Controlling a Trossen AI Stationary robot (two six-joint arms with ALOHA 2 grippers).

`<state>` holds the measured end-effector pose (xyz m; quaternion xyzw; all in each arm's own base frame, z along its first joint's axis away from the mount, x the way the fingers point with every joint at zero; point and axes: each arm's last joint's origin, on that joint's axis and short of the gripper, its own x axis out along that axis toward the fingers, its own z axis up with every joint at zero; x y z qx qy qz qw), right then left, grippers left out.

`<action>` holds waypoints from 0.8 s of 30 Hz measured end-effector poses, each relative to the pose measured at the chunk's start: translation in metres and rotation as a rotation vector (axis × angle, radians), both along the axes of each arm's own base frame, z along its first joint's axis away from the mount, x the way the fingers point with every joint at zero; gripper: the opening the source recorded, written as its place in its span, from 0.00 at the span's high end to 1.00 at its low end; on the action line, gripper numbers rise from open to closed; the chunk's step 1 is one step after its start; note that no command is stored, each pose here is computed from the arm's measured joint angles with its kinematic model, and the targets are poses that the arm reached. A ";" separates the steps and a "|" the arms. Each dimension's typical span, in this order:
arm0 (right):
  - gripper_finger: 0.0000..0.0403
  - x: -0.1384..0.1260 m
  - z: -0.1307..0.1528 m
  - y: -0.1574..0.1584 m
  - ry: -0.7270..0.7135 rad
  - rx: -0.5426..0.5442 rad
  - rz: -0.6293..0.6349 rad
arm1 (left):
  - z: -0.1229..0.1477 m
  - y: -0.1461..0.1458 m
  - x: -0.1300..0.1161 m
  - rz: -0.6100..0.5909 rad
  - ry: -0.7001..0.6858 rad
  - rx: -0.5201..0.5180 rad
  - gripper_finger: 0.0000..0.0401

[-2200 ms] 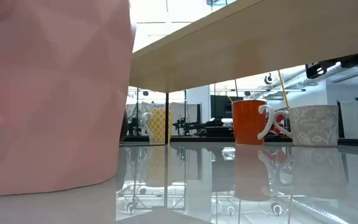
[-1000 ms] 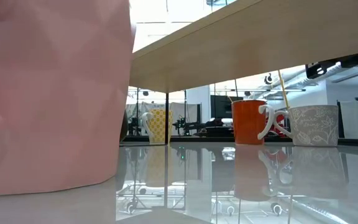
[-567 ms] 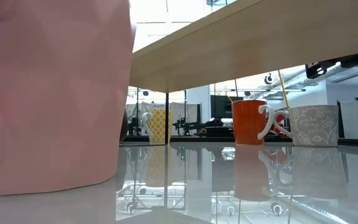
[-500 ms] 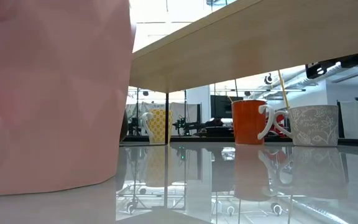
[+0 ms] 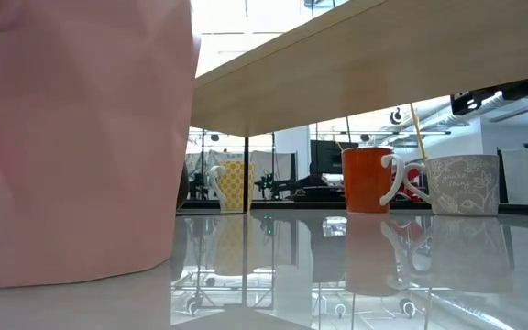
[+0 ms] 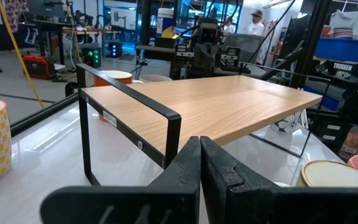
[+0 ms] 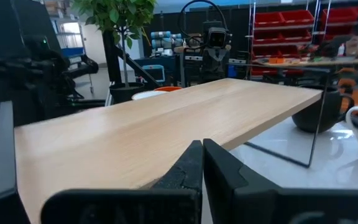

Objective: Place coffee mugs
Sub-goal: Put the gray mug on the shelf

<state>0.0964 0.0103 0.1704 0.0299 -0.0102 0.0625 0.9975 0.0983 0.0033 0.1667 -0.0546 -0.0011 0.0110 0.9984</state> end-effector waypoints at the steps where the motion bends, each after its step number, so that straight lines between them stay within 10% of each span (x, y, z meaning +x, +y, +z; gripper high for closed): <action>1: 1.00 0.000 0.000 0.000 -0.002 -0.020 -0.006 | 0.000 0.000 0.000 -0.001 0.000 0.000 1.00; 24: 1.00 0.006 -0.002 -0.003 0.057 -0.089 -0.125 | 0.000 0.000 0.000 -0.001 0.000 0.000 1.00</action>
